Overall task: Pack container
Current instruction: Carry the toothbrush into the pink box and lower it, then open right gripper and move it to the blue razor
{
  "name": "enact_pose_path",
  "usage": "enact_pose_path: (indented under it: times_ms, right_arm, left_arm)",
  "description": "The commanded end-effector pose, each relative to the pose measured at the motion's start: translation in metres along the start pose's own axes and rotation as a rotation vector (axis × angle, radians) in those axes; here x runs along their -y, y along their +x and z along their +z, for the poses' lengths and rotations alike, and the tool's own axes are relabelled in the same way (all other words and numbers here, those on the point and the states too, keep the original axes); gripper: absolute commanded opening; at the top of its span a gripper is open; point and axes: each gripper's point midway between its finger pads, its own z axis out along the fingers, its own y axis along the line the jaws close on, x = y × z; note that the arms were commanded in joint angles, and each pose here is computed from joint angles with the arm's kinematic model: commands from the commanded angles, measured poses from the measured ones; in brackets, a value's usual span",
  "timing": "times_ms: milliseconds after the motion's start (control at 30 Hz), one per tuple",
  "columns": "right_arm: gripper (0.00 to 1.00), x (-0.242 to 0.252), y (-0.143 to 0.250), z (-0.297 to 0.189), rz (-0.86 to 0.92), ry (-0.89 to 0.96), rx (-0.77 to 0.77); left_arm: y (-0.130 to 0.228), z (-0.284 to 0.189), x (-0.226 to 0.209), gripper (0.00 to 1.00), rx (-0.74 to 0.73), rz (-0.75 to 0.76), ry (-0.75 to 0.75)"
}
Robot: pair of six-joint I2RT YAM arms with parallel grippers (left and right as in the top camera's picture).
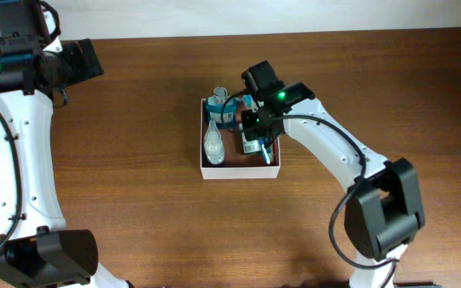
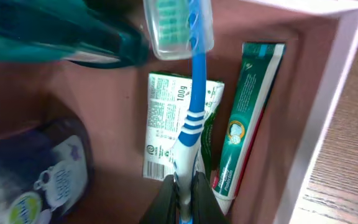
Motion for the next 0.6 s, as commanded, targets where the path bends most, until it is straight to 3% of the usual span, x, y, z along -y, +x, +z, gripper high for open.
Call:
enact_pose_path:
  times_ms: [0, 567]
  right_arm:
    - [0.04, -0.003, 0.004, 0.011, -0.003, 0.002, -0.025]
    - [0.04, -0.006, 0.015, 0.012, -0.003, -0.016, -0.071]
  left_arm:
    - [-0.001, 0.0, 0.001, 1.0, 0.002, -0.007, 0.007]
    - [-0.001, 0.0, 0.001, 1.0, 0.001, -0.007, 0.007]
